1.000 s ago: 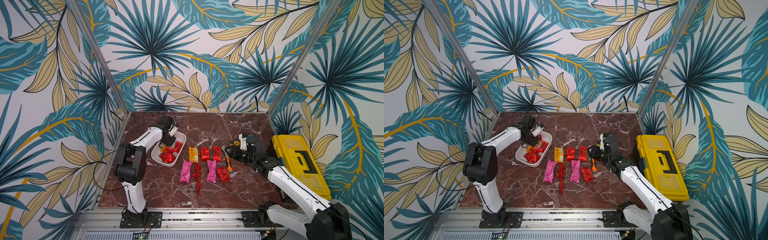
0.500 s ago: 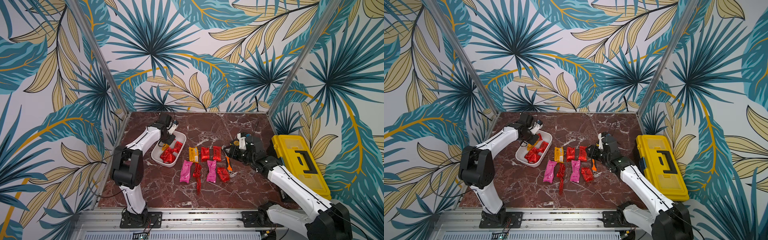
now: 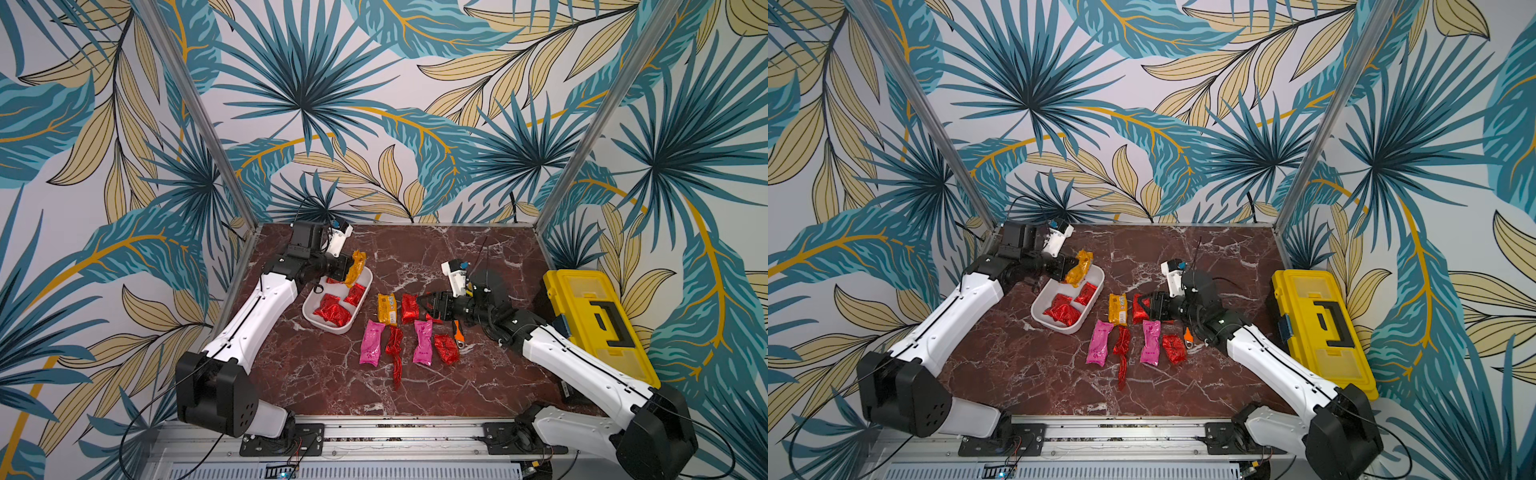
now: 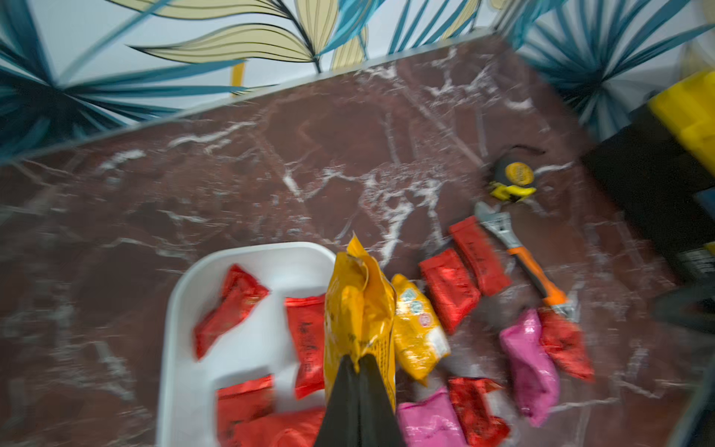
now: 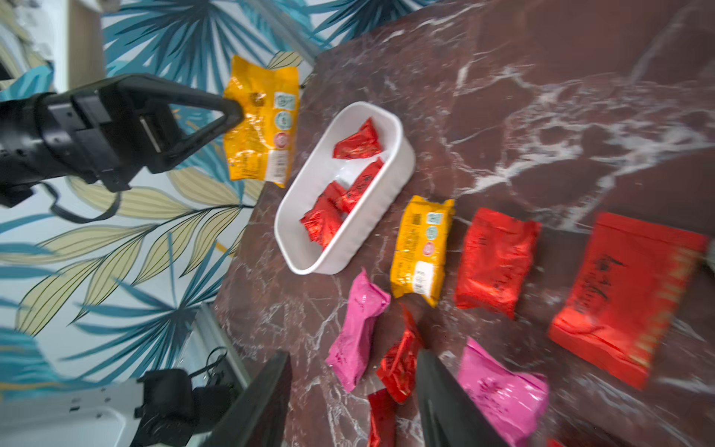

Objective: Take the tea bags out of the storage box
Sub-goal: Pick up the tea bag from the storage box.

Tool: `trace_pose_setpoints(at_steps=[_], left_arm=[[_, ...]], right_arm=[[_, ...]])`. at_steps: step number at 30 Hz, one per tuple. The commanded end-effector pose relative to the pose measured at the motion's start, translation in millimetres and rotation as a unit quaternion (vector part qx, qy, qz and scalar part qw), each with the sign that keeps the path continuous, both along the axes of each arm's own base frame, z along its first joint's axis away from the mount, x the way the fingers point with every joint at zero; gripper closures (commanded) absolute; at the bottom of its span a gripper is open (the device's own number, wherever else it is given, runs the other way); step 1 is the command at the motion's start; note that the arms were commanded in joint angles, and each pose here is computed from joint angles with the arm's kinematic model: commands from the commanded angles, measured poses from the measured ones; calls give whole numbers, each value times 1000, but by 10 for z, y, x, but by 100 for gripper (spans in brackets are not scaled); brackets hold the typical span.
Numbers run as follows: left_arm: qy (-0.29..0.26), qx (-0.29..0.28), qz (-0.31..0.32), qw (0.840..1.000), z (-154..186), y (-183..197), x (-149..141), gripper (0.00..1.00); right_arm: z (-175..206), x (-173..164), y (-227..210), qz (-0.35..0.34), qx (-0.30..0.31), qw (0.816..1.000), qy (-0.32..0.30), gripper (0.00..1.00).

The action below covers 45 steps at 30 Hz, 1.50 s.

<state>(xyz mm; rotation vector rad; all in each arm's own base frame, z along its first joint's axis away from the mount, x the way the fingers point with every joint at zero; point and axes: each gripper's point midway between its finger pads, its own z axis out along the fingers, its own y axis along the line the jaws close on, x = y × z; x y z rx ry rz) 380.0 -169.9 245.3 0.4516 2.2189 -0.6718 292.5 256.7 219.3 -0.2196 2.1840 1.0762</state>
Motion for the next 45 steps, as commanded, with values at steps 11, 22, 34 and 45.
trace_pose_setpoints(at_steps=[11, 22, 34, 45], left_arm=[[41, -392, -158, 905, 543, -697, -802, 100], [54, -429, -204, 879, 462, -769, -1024, 100], [56, -357, -107, 926, 133, -583, -787, 41], [32, -199, 144, 969, -317, 238, -386, 37]], right_arm=[[457, -93, 555, 136, 110, 983, -48, 40], [535, -95, 568, 137, 120, 982, -46, 53], [192, 82, 277, 54, 43, 998, -8, 91], [-516, 572, -572, -78, -87, 987, 110, 92]])
